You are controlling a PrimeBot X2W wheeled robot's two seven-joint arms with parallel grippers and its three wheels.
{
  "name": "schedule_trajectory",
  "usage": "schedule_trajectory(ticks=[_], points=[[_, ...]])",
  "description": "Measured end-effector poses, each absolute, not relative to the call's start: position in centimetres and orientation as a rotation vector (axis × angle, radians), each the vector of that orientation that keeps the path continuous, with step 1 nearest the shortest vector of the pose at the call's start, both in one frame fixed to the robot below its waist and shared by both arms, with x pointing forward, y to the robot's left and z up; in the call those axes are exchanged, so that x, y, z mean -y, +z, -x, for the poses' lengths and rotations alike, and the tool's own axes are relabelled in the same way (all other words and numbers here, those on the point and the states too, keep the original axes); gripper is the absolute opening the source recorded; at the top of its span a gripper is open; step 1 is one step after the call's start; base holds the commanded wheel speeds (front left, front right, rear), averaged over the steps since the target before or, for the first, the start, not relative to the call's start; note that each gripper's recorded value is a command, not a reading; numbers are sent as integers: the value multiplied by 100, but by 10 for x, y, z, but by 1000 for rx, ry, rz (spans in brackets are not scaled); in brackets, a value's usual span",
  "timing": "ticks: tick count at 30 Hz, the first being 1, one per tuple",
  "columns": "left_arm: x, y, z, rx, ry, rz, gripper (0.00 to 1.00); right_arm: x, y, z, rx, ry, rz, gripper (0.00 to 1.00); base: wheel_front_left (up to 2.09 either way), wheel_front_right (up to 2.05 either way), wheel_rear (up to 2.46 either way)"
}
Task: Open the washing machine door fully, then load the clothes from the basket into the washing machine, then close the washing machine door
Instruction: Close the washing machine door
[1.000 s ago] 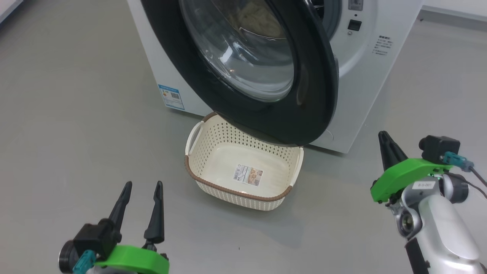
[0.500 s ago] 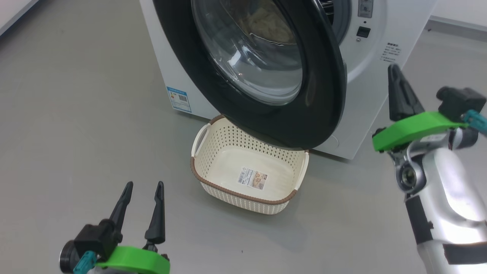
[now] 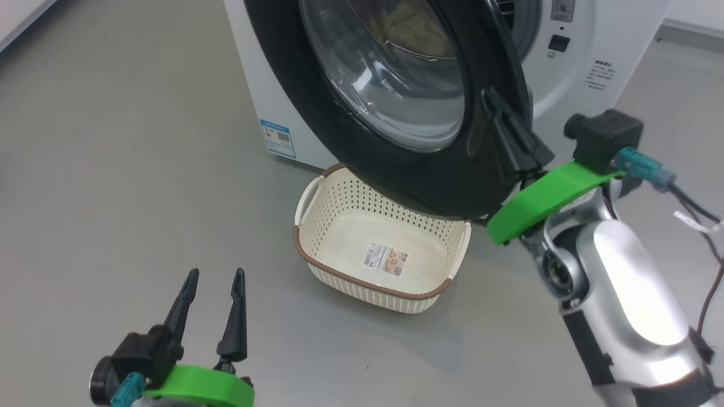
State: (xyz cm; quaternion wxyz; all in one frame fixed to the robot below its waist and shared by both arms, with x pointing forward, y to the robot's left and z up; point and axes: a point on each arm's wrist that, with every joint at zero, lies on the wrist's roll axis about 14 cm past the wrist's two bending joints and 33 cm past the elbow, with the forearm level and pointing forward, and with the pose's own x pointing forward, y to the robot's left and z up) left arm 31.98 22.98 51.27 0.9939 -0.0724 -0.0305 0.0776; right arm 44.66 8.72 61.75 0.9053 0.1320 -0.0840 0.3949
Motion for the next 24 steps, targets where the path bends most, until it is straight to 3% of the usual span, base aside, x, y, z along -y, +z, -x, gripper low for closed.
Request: schedule_trajectory(ticks=[12, 24], points=[[-232, 506, -321, 40, 180, 138, 100, -103, 517, -436, -135, 841, -236, 0, 0, 0, 0], [-227, 508, -330, 48, 172, 160, 100, -112, 479, -462, -226, 816, -212, 0, 0, 0, 0]])
